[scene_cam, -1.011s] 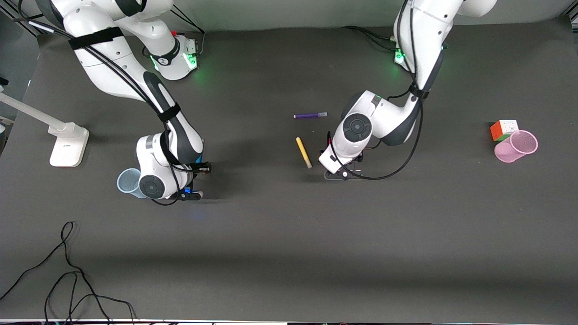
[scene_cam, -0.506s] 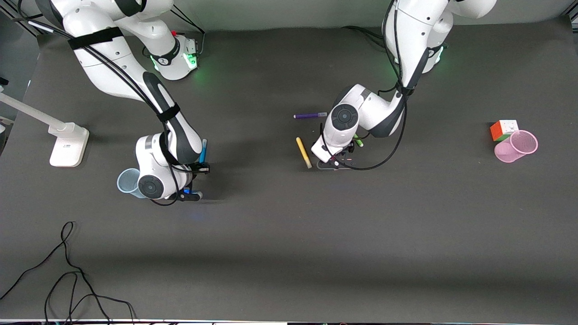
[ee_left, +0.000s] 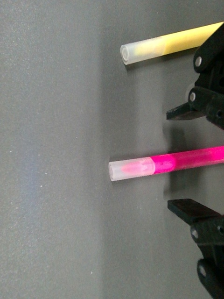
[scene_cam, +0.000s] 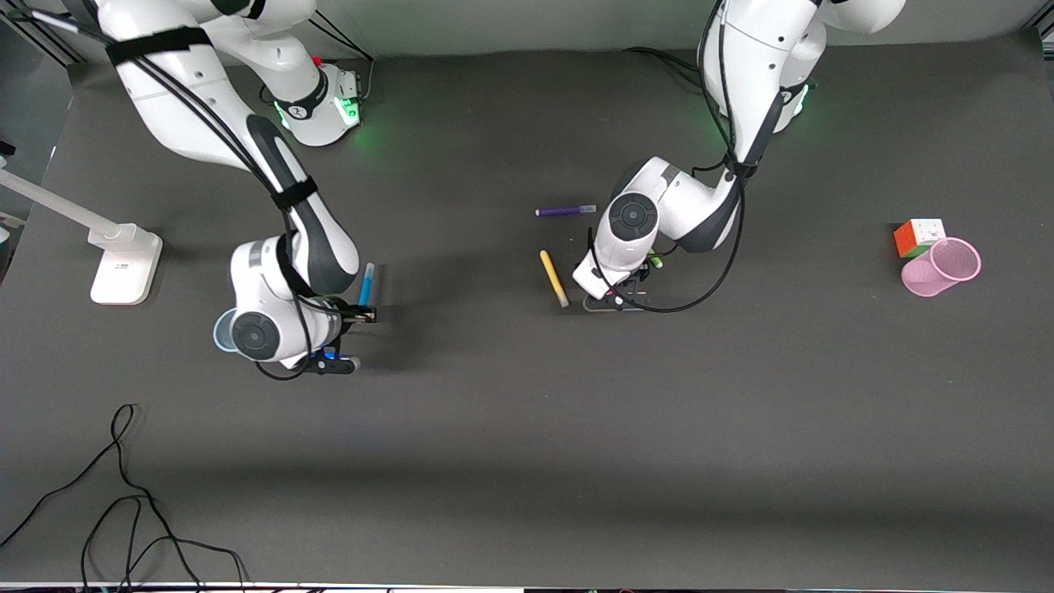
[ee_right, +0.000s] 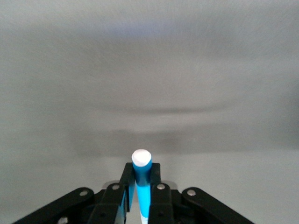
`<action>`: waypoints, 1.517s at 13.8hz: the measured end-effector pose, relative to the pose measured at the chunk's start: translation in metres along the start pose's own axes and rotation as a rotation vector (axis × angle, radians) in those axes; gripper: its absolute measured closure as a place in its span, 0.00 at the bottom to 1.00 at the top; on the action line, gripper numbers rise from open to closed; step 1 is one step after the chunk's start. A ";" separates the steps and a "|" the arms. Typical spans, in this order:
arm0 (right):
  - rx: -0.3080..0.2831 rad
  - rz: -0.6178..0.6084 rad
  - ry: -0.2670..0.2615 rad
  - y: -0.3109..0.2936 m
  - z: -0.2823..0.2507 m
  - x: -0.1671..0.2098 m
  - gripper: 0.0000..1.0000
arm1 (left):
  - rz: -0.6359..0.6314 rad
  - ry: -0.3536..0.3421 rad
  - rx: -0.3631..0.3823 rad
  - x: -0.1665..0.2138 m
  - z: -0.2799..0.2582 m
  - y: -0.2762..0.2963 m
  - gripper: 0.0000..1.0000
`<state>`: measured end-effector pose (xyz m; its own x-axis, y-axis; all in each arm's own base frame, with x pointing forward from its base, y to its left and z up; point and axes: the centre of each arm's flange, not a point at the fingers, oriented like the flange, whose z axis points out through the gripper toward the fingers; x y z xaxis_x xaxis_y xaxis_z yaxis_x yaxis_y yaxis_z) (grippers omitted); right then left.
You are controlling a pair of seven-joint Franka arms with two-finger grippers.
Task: Place pink and blue markers in matching cups
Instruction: 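Lift the blue marker while the left gripper grasps the pink marker, then carry the blue marker over the blue cup while the left gripper lifts pink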
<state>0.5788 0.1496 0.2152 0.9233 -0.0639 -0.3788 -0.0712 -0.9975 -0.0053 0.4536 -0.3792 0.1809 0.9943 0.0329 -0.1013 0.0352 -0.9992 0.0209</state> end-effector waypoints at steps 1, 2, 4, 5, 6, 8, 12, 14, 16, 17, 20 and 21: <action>-0.010 -0.011 0.030 0.001 -0.017 -0.003 0.83 | 0.000 -0.002 0.002 0.000 0.002 -0.001 0.25; -0.021 -0.021 0.062 0.003 -0.037 -0.006 0.83 | 0.000 -0.005 0.005 0.000 0.004 -0.001 0.25; -0.024 -0.037 0.127 0.014 -0.081 -0.016 0.83 | 0.002 -0.007 0.008 0.000 0.007 -0.002 0.30; -0.018 -0.046 0.164 0.023 -0.104 -0.022 0.83 | 0.002 -0.006 0.007 0.000 0.006 -0.002 0.37; -0.011 -0.056 0.196 0.031 -0.127 -0.029 0.83 | 0.002 -0.003 0.005 0.000 0.006 -0.002 0.48; -0.011 -0.082 0.262 0.041 -0.166 -0.046 0.83 | 0.002 0.005 -0.001 0.001 0.004 -0.001 0.73; -0.122 -0.166 0.405 0.050 -0.233 -0.075 0.83 | -0.006 0.024 -0.013 0.007 -0.003 -0.002 0.83; -0.136 -0.228 0.474 0.060 -0.265 -0.087 0.83 | -0.019 0.046 -0.030 0.016 -0.024 -0.006 0.83; -0.153 -0.284 0.542 0.089 -0.287 -0.090 0.83 | -0.032 0.030 -0.020 0.025 -0.059 -0.018 0.83; -0.164 -0.300 0.567 0.107 -0.290 -0.087 0.83 | -0.022 0.007 -0.005 0.031 -0.084 -0.029 0.83; -0.193 -0.331 0.649 0.148 -0.260 -0.068 0.83 | -0.007 -0.068 0.029 0.048 -0.175 -0.074 0.83; -0.200 -0.336 0.677 0.157 -0.241 -0.063 0.83 | 0.003 -0.080 0.036 0.050 -0.207 -0.089 0.83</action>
<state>0.6005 -0.0106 0.4615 0.9172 0.3011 0.2608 0.2629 -0.9494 0.1716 0.5210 -0.2835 0.3798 0.9832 0.0289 -0.1800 0.0268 -0.9995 -0.0140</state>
